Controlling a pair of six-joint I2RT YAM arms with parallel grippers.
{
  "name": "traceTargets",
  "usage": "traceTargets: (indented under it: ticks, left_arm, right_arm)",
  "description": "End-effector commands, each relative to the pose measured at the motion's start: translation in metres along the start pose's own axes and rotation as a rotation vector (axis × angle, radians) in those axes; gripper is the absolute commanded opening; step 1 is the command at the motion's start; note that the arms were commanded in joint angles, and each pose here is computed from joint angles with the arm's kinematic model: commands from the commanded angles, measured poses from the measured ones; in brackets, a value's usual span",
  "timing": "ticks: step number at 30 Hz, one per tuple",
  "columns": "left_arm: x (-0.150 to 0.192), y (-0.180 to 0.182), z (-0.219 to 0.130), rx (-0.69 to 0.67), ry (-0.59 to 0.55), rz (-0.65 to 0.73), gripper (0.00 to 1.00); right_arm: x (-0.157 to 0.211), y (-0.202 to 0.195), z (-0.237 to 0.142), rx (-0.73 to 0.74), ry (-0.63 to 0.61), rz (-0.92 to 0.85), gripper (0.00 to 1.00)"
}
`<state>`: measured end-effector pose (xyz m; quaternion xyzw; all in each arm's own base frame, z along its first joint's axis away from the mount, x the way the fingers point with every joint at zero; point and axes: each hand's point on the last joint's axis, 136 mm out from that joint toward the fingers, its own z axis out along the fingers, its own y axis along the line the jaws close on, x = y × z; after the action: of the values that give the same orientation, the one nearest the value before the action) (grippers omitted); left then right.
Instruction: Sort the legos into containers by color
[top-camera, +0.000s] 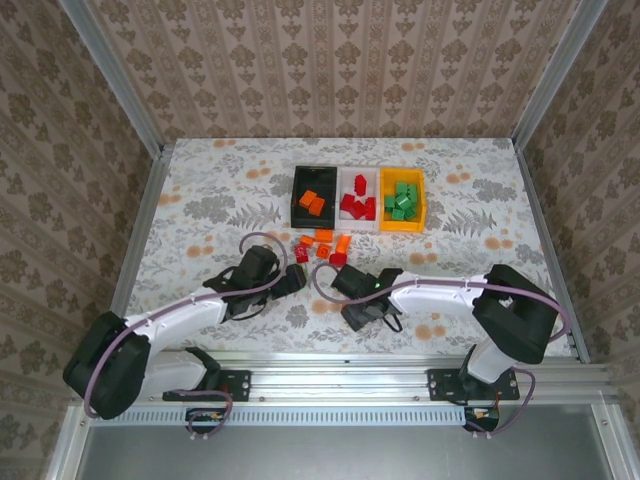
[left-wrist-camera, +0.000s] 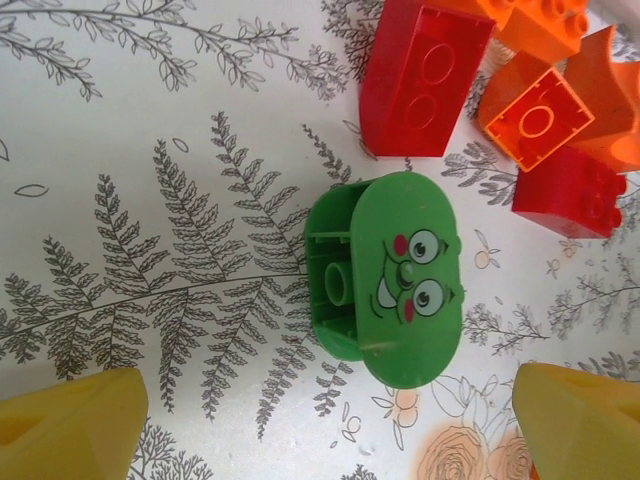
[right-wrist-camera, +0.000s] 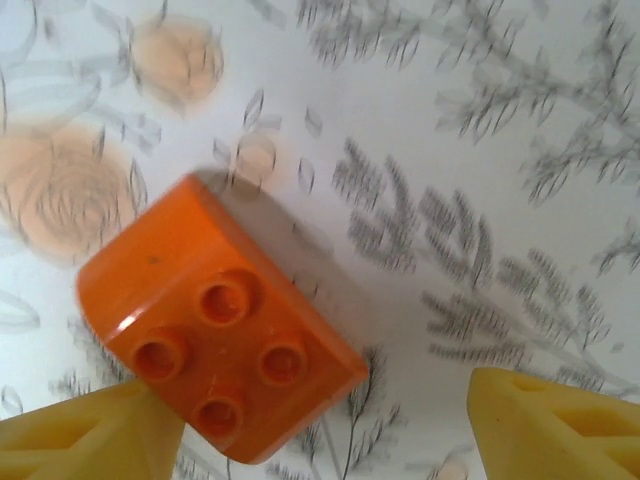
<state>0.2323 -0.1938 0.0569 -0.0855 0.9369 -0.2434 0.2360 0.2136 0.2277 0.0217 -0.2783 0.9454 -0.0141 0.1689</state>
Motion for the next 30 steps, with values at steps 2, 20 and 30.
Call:
traceTargets:
  ticks: [2,20,30]
  left_arm:
    - [-0.002,-0.001,-0.006,0.005,-0.021,0.005,0.97]
    - [0.002,0.002,-0.004,0.012,-0.024,-0.015,0.97]
    - [0.008,0.011,-0.017,0.012,-0.036,-0.025,0.97]
  right_arm:
    - [-0.030,-0.007,0.012,0.018,-0.055,0.028,0.68]
    - [-0.073,-0.015,-0.028,-0.039,-0.197,0.103,0.29]
    - [-0.207,-0.048,-0.042,-0.055,-0.362,0.164,0.28]
